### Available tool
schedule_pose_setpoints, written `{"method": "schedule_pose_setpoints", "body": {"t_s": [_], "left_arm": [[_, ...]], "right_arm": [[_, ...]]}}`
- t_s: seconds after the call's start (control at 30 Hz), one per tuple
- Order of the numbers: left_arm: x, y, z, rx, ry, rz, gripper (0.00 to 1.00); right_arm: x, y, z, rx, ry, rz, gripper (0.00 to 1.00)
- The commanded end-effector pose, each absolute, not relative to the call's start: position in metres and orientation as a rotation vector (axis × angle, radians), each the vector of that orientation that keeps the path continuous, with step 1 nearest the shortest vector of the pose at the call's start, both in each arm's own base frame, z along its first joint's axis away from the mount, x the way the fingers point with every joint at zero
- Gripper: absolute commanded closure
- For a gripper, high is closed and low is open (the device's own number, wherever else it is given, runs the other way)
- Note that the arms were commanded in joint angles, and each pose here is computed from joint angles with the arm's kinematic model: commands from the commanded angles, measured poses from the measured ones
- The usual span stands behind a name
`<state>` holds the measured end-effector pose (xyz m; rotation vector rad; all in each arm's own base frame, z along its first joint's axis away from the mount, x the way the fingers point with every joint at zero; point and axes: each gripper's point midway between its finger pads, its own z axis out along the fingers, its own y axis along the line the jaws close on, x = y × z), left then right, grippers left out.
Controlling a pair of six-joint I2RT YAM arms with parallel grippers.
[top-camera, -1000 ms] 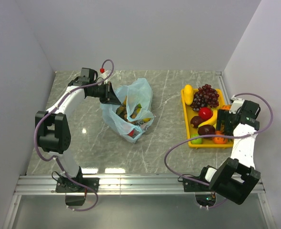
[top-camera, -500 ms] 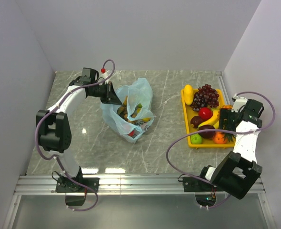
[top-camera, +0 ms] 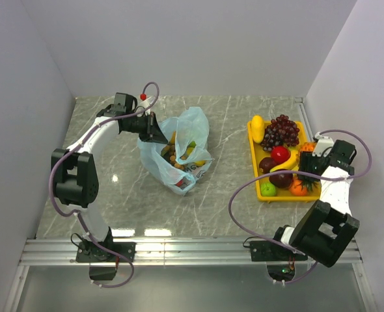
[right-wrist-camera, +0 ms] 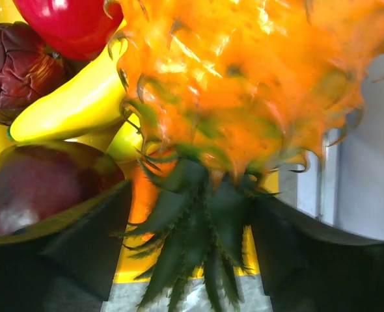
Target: Place the fake fruits into the plastic bag and tie a complex knot
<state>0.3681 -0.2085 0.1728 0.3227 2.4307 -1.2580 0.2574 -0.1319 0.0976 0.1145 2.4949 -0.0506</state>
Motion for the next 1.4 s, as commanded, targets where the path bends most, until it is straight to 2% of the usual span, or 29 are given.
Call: {"method": "schedule_pose_setpoints", "body": {"t_s": [0.0, 0.07, 0.2, 0.23, 0.27, 0.33, 0.37, 0.43, 0.73, 0.9, 1.23, 1.37], "left_arm": [[0.377, -0.212, 0.191, 0.355, 2.370, -1.248, 1.00], [0.376, -0.212, 0.193, 0.362, 2.368, -1.243, 1.00], [0.374, -0.211, 0.193, 0.366, 2.369, -1.244, 1.00], [0.374, -0.211, 0.193, 0.366, 2.370, -1.244, 1.00], [0.373, -0.211, 0.194, 0.366, 2.369, -1.244, 1.00], [0.373, -0.211, 0.194, 0.370, 2.368, -1.245, 1.00], [0.373, -0.211, 0.194, 0.369, 2.367, -1.245, 0.99], [0.372, -0.211, 0.195, 0.368, 2.363, -1.246, 1.00], [0.366, -0.212, 0.200, 0.377, 2.351, -1.258, 1.00], [0.367, -0.212, 0.202, 0.379, 2.349, -1.259, 0.99], [0.369, -0.214, 0.210, 0.383, 2.328, -1.277, 1.00], [0.371, -0.217, 0.212, 0.376, 2.318, -1.303, 1.00]], "right_arm": [[0.266, -0.133, 0.108, 0.090, 2.424, -0.054, 0.30], [0.265, -0.134, 0.113, 0.095, 2.414, -0.063, 0.39], [0.265, -0.135, 0.125, 0.085, 2.397, -0.077, 0.49], [0.265, -0.135, 0.129, 0.081, 2.393, -0.079, 0.53], [0.262, -0.134, 0.130, 0.081, 2.399, -0.076, 0.62], [0.263, -0.134, 0.141, 0.067, 2.380, -0.090, 0.69], [0.260, -0.133, 0.143, 0.068, 2.387, -0.093, 0.86], [0.259, -0.134, 0.160, 0.058, 2.366, -0.115, 0.99], [0.248, -0.093, 0.236, -0.197, 2.203, -0.052, 1.00], [0.252, -0.038, 0.264, -0.423, 2.124, 0.163, 1.00], [0.297, 0.138, 0.298, -0.871, 1.858, 0.536, 1.00], [0.295, 0.221, 0.313, -1.042, 1.763, 0.737, 1.00]]}}
